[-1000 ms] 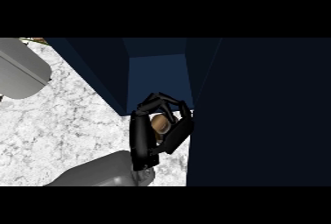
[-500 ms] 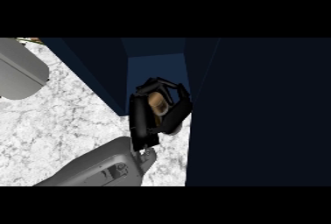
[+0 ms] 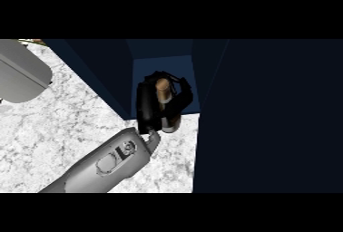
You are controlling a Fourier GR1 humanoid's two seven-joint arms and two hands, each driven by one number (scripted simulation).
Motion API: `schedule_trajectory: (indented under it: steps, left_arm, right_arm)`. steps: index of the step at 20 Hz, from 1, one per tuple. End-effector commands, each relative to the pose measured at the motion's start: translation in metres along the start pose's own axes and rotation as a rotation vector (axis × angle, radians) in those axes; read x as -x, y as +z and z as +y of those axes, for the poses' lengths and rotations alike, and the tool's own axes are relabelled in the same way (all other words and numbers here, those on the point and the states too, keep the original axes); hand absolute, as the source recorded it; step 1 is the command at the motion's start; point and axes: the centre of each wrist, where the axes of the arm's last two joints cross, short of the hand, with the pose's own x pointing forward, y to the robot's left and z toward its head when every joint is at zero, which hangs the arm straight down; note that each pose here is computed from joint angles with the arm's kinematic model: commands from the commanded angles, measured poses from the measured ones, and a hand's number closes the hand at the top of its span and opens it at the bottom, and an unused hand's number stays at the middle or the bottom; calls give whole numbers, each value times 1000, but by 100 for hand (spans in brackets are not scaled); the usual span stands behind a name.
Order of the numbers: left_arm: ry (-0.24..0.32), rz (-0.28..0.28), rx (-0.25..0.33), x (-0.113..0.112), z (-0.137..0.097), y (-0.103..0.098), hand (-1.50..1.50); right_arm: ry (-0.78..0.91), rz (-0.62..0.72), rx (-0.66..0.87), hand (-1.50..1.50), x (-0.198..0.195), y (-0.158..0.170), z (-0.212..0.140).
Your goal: Pick up the wine, place it into the cabinet and close the cabinet
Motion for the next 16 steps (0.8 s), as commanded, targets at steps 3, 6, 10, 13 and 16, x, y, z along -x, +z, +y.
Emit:
schedule_trajectory:
  steps: [3, 6, 10, 13, 16]
  left_arm:
    - [-20, 10, 53, 34, -2, -19, 150]
    - [-19, 24, 87, 65, 3, -20, 150]
    - [19, 57, 115, 91, 6, -33, 150]
    - [8, 22, 117, 110, 10, -38, 150]
    - [1, -8, 127, 123, 16, -44, 150]
  right_arm:
    - [3, 3, 4, -150, -3, 2, -1]
    - [3, -3, 7, -150, 1, -2, -4]
    - [7, 3, 23, -150, 2, 3, -13]
    - [-4, -7, 34, -150, -3, 2, -4]
    - [13, -1, 6, -150, -2, -4, -5]
